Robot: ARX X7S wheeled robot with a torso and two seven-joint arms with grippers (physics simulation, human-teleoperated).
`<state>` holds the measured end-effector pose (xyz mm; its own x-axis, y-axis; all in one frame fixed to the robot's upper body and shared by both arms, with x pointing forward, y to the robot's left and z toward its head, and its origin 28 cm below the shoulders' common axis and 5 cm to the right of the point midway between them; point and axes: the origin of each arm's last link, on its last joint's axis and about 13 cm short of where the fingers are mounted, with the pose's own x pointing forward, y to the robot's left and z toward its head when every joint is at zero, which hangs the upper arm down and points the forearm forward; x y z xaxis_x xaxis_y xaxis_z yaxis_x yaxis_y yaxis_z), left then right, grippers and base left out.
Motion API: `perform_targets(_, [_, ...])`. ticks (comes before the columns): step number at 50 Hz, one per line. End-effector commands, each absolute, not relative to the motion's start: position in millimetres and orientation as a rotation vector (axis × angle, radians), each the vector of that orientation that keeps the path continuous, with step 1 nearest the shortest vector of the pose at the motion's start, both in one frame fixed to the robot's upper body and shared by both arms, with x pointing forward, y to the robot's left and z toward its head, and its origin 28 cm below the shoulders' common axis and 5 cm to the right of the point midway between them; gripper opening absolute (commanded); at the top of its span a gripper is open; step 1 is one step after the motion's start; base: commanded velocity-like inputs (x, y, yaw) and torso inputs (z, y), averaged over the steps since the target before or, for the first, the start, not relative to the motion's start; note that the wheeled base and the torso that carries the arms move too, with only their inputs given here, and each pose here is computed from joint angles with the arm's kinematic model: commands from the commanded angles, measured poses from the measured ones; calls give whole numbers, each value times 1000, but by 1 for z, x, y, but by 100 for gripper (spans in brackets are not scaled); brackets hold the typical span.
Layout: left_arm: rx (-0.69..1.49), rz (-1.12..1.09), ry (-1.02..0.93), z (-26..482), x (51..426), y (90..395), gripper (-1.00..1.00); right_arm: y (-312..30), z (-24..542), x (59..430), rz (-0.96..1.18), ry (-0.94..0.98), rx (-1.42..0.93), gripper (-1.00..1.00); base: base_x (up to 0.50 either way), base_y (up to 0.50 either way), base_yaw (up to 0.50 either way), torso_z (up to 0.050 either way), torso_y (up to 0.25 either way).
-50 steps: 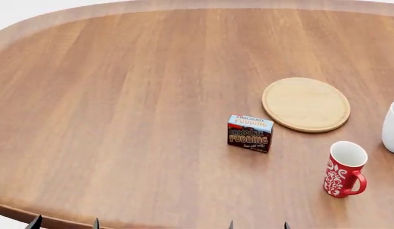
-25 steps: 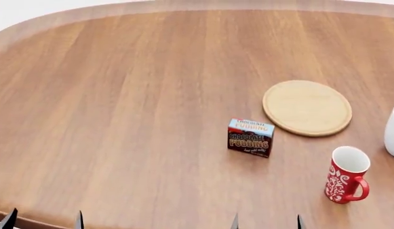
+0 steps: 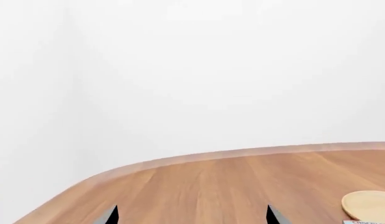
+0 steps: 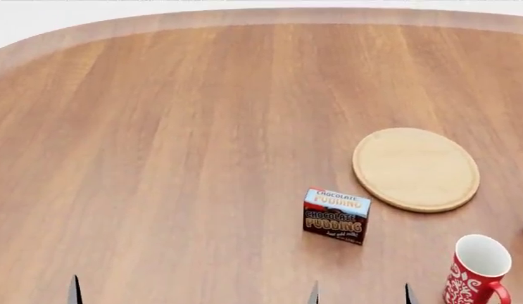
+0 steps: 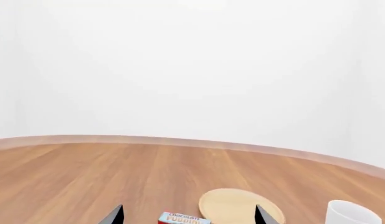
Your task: Put the chocolate pudding to the left of the plate.
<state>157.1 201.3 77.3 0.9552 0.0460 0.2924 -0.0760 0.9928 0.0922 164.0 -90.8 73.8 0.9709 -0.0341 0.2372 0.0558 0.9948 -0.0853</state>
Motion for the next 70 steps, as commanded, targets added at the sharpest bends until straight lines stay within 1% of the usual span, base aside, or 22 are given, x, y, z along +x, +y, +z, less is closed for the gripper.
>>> perform_targets(1, [103,60,-301,79,156,201,100,-90,74,163,-39,-230,-95,100,320,0,0,0,0])
perform_targets(70, [112,53,-305,79,155,201,100,-90,74,163,-36,-228,-106,100,322,0,0,0,0])
